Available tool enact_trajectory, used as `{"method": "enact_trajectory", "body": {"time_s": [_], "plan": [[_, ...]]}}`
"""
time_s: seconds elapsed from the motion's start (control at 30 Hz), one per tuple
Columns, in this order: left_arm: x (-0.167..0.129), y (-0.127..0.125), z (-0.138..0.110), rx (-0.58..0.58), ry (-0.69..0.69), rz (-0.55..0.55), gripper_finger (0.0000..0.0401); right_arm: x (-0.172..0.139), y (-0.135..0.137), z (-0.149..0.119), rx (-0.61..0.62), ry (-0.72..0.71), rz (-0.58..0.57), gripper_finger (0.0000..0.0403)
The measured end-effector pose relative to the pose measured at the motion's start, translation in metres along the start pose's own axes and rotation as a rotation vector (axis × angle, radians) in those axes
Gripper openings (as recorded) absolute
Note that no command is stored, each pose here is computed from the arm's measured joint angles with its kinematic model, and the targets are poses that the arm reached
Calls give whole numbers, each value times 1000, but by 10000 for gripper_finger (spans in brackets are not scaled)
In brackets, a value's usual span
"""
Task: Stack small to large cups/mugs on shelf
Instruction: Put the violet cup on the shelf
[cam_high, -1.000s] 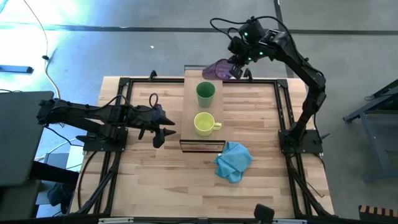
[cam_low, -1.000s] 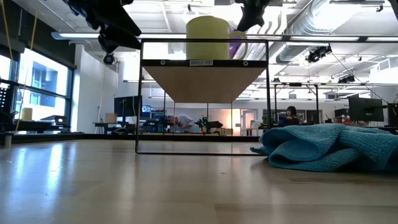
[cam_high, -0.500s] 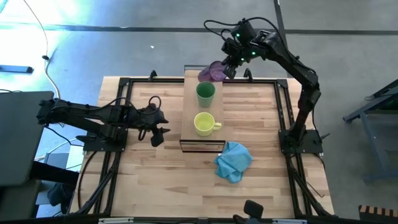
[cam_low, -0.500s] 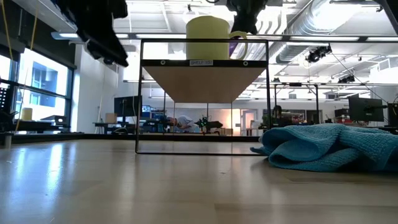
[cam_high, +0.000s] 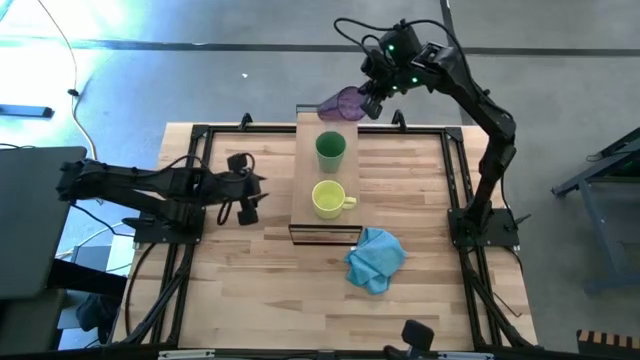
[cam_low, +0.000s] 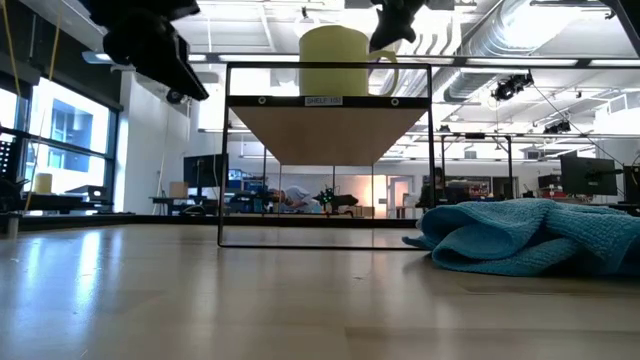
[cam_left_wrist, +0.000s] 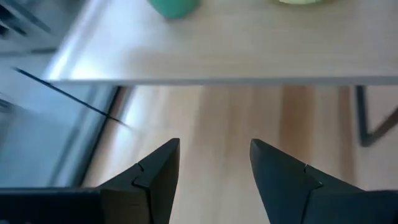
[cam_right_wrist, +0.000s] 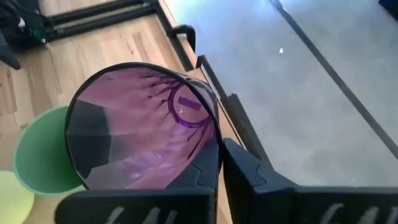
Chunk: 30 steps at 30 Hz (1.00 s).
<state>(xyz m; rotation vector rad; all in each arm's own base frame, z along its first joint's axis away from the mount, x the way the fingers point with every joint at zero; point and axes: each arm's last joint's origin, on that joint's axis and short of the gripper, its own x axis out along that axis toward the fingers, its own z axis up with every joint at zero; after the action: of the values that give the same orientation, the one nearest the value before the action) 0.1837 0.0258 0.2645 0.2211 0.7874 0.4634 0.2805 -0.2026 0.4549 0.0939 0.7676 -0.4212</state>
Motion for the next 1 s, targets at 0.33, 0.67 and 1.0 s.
{"method": "enact_trajectory", "body": {"time_s": [0.33,0.67,1.0], "plan": [[-33,22,2,-50,-160,229,184,-30,-5,1,205,-45,86,0],[-51,31,-3,-113,-232,242,184,-34,13,-4,221,33,141,0],[-51,30,-4,-135,-227,238,184,-14,1,0,241,28,95,0]]}}
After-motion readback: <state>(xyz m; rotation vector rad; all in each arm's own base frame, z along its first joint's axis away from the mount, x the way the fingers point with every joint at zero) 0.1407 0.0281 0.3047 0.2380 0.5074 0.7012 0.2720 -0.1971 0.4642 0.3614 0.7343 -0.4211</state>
